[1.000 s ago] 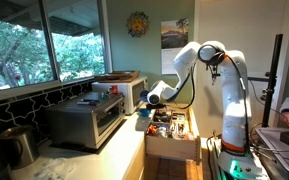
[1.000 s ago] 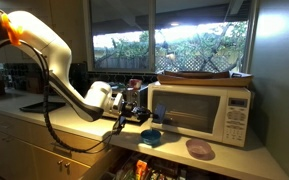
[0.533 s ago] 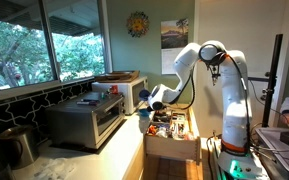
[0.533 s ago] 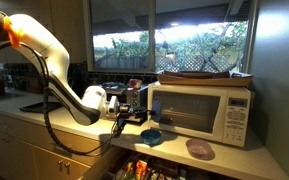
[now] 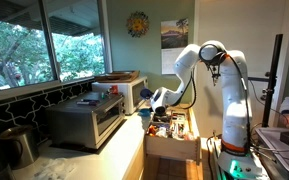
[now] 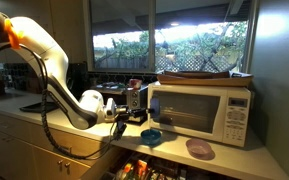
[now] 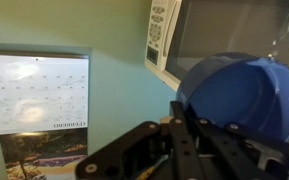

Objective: Pour the water out of the blue cup and into the blue bowl

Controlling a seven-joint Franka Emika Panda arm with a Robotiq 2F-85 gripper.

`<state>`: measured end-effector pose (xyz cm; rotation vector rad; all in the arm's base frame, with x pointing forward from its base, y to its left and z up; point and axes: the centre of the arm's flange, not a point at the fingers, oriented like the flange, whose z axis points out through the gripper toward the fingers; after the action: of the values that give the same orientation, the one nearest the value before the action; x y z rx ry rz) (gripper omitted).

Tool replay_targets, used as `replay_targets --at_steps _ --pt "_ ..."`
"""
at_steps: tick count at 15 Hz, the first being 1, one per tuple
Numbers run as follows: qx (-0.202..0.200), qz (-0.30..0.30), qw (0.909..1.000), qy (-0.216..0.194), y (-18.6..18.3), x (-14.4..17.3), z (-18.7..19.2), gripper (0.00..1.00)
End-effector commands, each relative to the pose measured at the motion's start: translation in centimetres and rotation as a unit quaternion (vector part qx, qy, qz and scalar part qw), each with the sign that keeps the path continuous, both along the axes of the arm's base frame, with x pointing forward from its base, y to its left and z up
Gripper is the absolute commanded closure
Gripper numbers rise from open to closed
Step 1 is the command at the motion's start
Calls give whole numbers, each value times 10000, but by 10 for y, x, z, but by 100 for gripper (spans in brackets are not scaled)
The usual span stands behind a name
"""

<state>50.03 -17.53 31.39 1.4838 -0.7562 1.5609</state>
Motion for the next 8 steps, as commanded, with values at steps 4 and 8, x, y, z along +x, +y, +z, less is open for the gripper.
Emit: replay_targets --at_steps 4,8 --pt "-615 159 9980 74 -3 -18 -12 99" --pt "-880 241 9958 122 -4 -22 -19 99"
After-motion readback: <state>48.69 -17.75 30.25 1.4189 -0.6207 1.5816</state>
